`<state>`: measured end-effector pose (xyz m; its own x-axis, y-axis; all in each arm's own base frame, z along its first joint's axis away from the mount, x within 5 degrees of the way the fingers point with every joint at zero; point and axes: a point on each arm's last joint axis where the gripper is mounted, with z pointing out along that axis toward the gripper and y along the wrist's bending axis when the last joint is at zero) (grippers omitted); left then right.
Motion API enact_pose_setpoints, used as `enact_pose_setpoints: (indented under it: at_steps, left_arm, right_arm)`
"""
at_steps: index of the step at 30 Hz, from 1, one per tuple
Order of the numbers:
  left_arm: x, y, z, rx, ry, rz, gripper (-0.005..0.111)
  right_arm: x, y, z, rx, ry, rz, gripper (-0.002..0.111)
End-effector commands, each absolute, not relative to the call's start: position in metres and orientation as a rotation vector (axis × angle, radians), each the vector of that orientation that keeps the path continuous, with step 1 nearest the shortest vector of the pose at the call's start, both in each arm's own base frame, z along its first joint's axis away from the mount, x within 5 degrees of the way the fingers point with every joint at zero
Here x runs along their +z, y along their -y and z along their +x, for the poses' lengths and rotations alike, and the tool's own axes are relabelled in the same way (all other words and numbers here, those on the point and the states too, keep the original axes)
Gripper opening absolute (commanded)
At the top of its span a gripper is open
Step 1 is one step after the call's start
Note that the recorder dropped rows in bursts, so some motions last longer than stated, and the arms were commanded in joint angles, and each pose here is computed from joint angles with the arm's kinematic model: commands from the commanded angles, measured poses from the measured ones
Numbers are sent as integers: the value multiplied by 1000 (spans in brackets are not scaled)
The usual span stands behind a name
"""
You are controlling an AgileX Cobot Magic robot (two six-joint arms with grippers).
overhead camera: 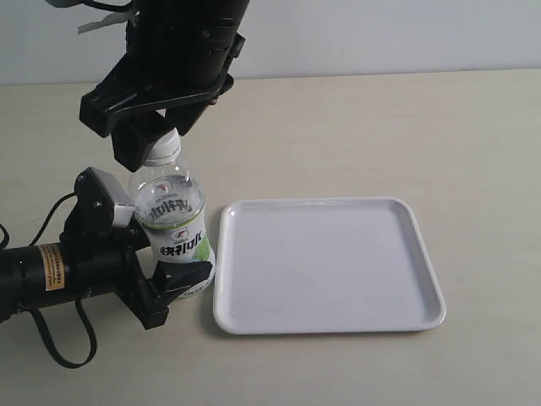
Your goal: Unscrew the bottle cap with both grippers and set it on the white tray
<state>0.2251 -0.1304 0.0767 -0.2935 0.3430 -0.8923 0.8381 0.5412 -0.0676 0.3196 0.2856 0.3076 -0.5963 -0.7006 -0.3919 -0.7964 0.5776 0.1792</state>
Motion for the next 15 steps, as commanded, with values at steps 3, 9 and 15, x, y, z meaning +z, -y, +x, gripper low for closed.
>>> enact_pose_setpoints:
  at_steps: [3, 9, 15]
  left_arm:
    - [83, 132, 227, -696, -1828, 960, 0]
    - [83, 132, 227, -696, -1828, 960, 0]
    - [83, 132, 227, -696, -1828, 960, 0]
  right_arm:
    - [311, -285, 320, 473, -2516, -1237, 62]
    - [313, -283, 320, 448, -2510, -1236, 55]
    - [318, -282, 318, 452, -2502, -1227, 36]
